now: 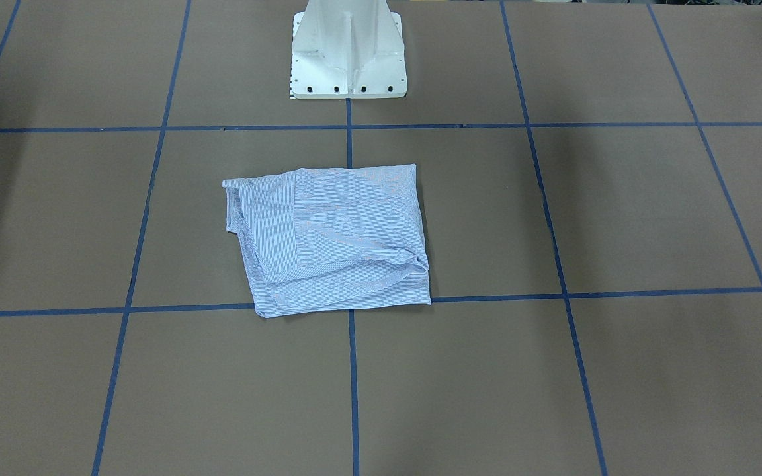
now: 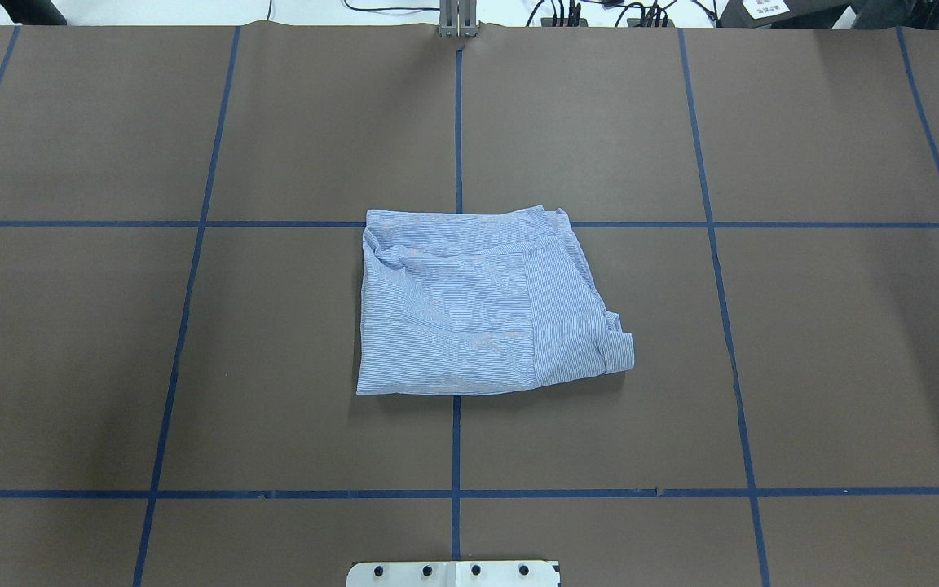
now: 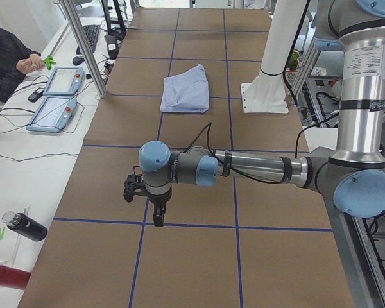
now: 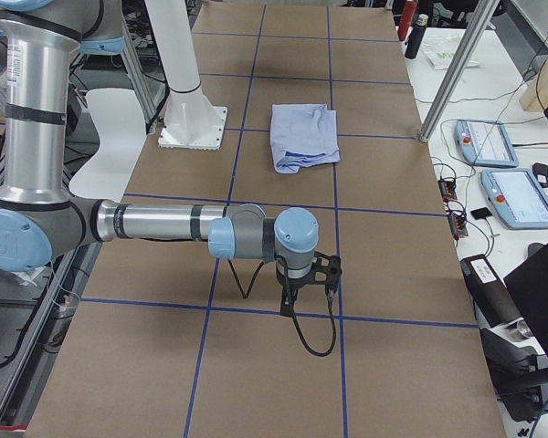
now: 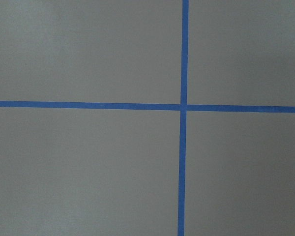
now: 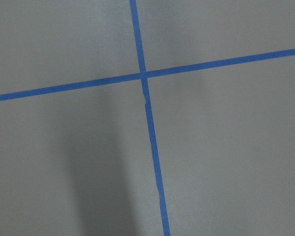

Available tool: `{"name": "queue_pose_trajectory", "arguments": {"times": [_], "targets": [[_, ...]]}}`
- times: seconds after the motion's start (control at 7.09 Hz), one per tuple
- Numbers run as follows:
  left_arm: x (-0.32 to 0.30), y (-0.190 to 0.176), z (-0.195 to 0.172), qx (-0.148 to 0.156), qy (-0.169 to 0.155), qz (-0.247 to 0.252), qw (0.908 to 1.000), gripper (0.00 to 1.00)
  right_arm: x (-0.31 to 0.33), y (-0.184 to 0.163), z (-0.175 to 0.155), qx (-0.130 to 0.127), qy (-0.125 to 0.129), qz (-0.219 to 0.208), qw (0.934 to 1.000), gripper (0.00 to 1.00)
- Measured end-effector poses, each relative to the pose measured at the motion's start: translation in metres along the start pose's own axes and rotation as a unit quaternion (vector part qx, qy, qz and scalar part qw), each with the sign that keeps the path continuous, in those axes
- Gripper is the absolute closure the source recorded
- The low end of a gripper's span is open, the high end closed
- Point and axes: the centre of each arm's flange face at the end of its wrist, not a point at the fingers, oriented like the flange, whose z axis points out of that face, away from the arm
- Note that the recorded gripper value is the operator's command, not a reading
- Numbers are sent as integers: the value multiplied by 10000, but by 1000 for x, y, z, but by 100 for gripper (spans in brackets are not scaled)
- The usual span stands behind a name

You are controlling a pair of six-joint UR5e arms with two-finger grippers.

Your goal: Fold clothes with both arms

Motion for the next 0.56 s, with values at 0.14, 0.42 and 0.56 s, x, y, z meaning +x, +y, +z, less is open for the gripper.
{"name": "queue_pose_trajectory", "arguments": {"times": [0.14, 0.42, 0.56], "targets": [[0, 0, 0, 3, 1, 3, 10000, 0, -4, 0, -12, 95, -13, -77, 9999, 0], [1, 0, 0, 5, 9, 6, 10000, 0, -1, 2, -15, 123, -15, -92, 9999, 0], [0, 0, 0, 4, 11, 6, 10000, 0, 3, 3, -11, 87, -5, -50, 9999, 0]]}}
